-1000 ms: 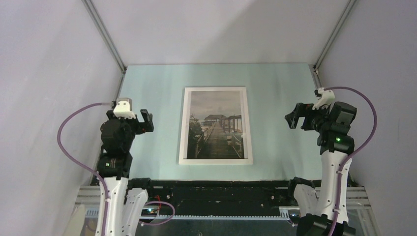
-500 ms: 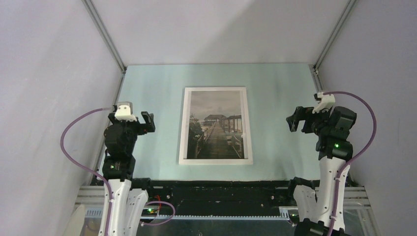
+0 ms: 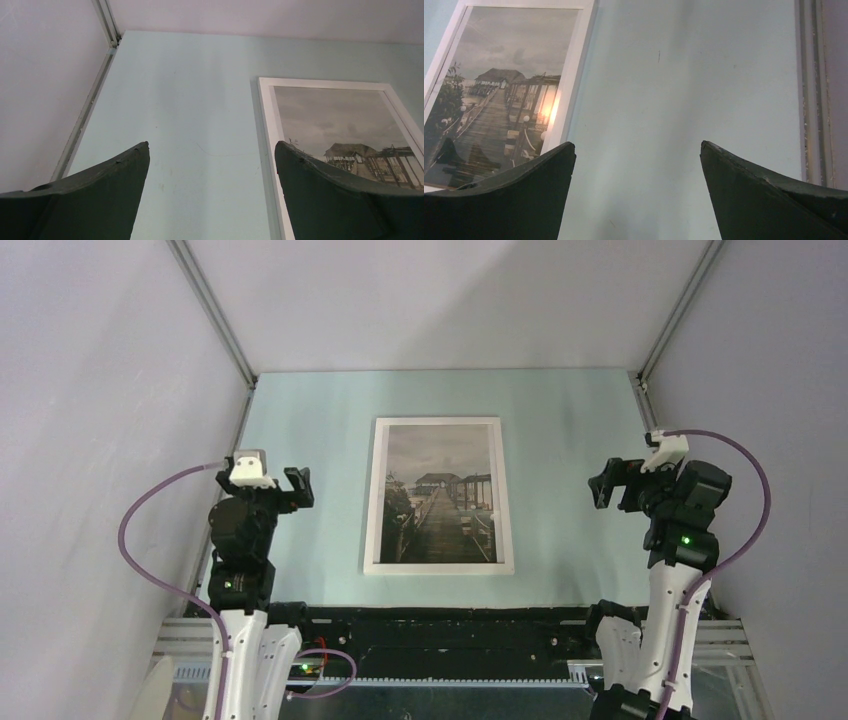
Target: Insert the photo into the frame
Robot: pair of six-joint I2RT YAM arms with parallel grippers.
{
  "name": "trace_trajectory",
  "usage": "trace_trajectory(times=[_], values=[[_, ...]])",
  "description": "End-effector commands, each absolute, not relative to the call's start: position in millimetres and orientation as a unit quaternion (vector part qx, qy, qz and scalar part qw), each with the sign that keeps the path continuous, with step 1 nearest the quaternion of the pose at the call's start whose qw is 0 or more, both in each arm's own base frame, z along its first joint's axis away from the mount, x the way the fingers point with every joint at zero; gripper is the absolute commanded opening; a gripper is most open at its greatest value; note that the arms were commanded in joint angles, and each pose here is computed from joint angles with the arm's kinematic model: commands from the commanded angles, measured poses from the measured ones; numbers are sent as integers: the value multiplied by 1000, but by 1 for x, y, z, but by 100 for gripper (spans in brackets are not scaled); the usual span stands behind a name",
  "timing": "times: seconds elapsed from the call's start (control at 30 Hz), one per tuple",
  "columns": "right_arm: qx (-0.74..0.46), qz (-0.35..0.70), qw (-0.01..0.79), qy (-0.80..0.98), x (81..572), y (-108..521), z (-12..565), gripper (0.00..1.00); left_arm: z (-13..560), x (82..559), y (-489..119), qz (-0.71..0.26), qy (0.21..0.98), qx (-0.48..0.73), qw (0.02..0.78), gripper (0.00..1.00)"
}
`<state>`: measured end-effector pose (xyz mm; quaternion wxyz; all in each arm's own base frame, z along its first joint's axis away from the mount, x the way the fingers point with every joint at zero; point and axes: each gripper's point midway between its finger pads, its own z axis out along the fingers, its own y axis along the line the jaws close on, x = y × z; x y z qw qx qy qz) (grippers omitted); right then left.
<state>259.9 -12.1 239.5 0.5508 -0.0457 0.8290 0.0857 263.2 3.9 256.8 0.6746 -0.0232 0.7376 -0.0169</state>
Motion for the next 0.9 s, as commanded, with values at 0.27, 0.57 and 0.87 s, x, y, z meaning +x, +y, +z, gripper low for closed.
trace_trajectory(times=[0.27,0.57,0.87], values=[[-55,80,573,814,259,-17,251,99,267,264,11,-1,719,-27,695,100],[-71,90,574,811,257,-12,252,99,265,264,11,1,720,-25,693,100],[-88,111,567,811,255,-3,249,100,265,265,12,4,720,-27,694,100]])
